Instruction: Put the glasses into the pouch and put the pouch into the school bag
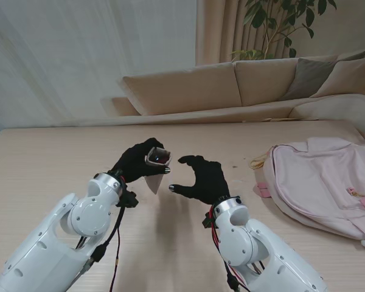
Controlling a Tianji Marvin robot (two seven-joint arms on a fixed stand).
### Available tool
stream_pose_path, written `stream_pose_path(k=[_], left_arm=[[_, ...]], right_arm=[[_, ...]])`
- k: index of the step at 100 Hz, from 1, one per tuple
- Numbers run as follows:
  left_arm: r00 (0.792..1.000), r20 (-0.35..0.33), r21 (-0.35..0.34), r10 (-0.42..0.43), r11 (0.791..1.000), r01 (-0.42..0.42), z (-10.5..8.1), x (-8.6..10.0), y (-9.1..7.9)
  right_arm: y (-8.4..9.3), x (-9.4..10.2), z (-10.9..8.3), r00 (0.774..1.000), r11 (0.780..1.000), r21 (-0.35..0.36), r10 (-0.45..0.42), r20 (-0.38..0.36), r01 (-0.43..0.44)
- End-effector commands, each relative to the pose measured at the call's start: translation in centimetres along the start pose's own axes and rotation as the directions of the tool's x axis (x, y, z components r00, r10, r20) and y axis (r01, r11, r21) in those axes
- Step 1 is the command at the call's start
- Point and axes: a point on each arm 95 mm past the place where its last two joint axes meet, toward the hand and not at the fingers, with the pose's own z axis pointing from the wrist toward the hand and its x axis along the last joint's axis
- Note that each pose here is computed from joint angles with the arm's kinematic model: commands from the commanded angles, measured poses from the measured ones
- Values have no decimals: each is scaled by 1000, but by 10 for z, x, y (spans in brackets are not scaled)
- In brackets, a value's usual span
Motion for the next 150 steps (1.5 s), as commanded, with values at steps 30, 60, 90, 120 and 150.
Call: stream_pose_path(k=[30, 60, 90, 120, 150], left_arm=[[990, -47, 5, -133, 991, 133, 0, 10, 4], [979, -63, -27, -196, 981, 194, 0, 12, 8], [973, -70, -47, -218, 975, 215, 1, 11, 10], [969, -64, -63, -240, 970, 236, 2, 10, 10], [973, -81, -44, -216, 976, 213, 0, 7, 8]], right_arm=[[-3, 4, 17, 999, 998, 22, 51, -5, -51], [-1, 13, 38, 998, 998, 32, 61, 19, -61], [-3, 23, 46, 987, 987, 27, 155, 31, -156], [-7, 33, 55, 977, 974, -85, 213, 20, -211], [-7, 36, 55, 955, 950, -120, 293, 35, -287]])
